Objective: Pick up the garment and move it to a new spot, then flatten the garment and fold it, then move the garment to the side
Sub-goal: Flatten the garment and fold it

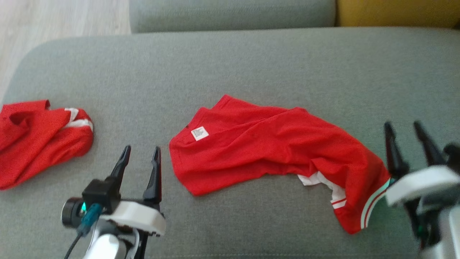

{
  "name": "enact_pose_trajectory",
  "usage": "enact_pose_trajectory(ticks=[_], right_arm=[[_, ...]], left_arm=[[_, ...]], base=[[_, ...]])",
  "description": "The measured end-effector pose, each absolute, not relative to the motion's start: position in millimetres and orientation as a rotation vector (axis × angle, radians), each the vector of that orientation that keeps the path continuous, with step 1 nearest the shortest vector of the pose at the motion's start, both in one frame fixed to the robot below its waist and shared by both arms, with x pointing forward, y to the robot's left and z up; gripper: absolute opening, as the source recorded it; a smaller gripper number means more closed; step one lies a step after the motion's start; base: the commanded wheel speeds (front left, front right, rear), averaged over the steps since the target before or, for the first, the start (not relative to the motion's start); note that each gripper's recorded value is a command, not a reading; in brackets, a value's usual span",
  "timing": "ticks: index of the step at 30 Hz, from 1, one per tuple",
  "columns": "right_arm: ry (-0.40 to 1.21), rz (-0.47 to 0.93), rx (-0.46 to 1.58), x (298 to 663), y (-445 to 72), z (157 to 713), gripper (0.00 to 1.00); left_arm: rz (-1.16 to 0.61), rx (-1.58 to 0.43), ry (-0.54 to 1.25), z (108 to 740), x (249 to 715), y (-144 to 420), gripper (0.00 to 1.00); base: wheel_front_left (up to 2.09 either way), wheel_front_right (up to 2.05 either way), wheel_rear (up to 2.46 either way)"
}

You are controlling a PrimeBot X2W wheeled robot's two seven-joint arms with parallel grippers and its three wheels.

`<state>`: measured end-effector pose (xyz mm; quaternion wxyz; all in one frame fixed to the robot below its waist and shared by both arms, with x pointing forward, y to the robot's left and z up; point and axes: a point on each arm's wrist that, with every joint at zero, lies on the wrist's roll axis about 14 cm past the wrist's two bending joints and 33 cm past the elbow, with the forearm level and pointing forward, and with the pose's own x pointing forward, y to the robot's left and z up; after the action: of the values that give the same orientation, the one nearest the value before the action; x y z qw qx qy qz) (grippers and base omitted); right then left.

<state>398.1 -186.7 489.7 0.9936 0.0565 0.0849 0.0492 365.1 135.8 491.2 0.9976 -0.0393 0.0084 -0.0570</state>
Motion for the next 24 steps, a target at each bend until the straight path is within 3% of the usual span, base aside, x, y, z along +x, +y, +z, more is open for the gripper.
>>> enact_pose_trajectory(ticks=[4, 7, 13, 17, 18, 19, 20, 24], right_arm=[[0.204, 0.121, 0.081, 431.8, -188.9, 482.5, 1.0], [0.317, 0.166, 0.06, 443.3, -178.3, 454.9, 1.0], [0.632, 0.254, 0.058, 420.3, -151.6, 380.4, 1.0], [0.725, 0.297, 0.088, 409.3, -140.6, 366.8, 1.0], [0.738, 0.301, 0.092, 408.2, -140.9, 366.2, 0.62], [0.752, 0.305, 0.099, 407.0, -140.8, 365.6, 0.15], [0.761, 0.309, 0.109, 405.8, -140.0, 365.7, 0.0], [0.771, 0.327, 0.126, 402.8, -136.9, 369.0, 0.0]], left_arm=[[-0.114, -0.084, 0.016, 490.5, 376.4, 135.2, 1.0], [-0.106, -0.09, 0.021, 486.6, 381.7, 136.1, 1.0], [-0.087, -0.096, 0.049, 475.3, 385.7, 139.8, 1.0], [-0.083, -0.101, 0.053, 472.6, 387.6, 139.4, 1.0], [-0.084, -0.102, 0.052, 472.4, 388.9, 138.8, 1.0], [-0.085, -0.103, 0.051, 472.8, 390.1, 138.3, 1.0], [-0.087, -0.104, 0.05, 473.0, 390.9, 137.6, 1.0], [-0.094, -0.105, 0.052, 472.2, 391.0, 135.8, 1.0]], base=[[0.0, 0.0, 0.0], [0.0, 0.0, 0.0], [0.0, 0.0, 0.0], [0.0, 0.0, 0.0], [0.0, 0.0, 0.0], [0.0, 0.0, 0.0], [0.0, 0.0, 0.0], [0.0, 0.0, 0.0]])
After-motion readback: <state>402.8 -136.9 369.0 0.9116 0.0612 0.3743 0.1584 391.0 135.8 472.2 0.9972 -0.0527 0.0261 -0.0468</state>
